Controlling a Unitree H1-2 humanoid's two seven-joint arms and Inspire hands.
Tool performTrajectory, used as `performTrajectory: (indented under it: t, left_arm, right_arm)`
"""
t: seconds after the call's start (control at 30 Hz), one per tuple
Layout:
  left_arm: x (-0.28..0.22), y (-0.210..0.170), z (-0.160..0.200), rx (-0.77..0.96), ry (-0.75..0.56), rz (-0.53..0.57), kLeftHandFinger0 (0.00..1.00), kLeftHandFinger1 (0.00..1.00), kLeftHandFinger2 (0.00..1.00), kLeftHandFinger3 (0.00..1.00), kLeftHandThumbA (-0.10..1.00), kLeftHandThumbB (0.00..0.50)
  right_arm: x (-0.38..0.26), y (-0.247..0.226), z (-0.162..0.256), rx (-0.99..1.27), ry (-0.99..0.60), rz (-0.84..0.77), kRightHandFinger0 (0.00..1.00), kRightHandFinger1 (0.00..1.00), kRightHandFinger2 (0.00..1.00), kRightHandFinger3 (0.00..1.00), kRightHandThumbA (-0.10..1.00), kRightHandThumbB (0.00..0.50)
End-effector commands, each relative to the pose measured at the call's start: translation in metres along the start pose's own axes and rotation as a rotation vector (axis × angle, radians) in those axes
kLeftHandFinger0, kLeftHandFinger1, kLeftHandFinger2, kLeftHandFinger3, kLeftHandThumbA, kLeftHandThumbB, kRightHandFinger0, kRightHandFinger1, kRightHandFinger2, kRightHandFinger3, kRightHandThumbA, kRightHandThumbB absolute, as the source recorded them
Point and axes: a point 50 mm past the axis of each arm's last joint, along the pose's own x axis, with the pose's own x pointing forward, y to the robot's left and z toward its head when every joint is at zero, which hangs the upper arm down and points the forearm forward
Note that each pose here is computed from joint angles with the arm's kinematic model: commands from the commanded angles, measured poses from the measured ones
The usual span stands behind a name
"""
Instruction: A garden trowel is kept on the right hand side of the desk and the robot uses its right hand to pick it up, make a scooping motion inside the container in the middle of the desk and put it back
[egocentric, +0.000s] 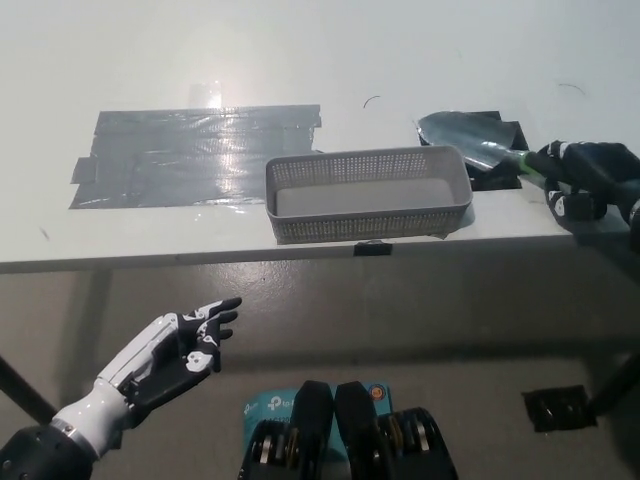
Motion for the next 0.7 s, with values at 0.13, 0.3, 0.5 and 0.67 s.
performTrajectory:
  t: [0.13, 0.3, 0.5, 0.67]
  left_arm:
    - [-0.004, 0.005, 0.007, 0.018, -0.041, 0.021, 1.0, 1.0, 1.0, 1.0, 0.86, 0.247]
    - [-0.006, 0.006, 0.005, 0.011, -0.034, 0.021, 1.0, 1.0, 1.0, 1.0, 0.87, 0.258]
    - [-0.006, 0.007, 0.005, 0.013, -0.032, 0.021, 1.0, 1.0, 1.0, 1.0, 0.88, 0.252]
    - [-0.007, 0.006, 0.006, 0.014, -0.039, 0.018, 1.0, 1.0, 1.0, 1.0, 0.87, 0.249]
  right_arm:
    - [-0.008, -0.049, 0.016, -0.092, 0.176, 0.194, 1.0, 1.0, 1.0, 1.0, 0.78, 0.499]
    - [-0.015, -0.076, 0.018, -0.01, 0.193, 0.179, 1.0, 1.0, 1.0, 1.0, 1.0, 0.5]
    - [-0.035, -0.123, 0.019, 0.006, 0.175, 0.12, 1.0, 1.0, 1.0, 1.0, 1.0, 0.5]
    - [-0.055, -0.149, 0.016, -0.024, 0.18, 0.082, 1.0, 1.0, 1.0, 1.0, 1.0, 0.5]
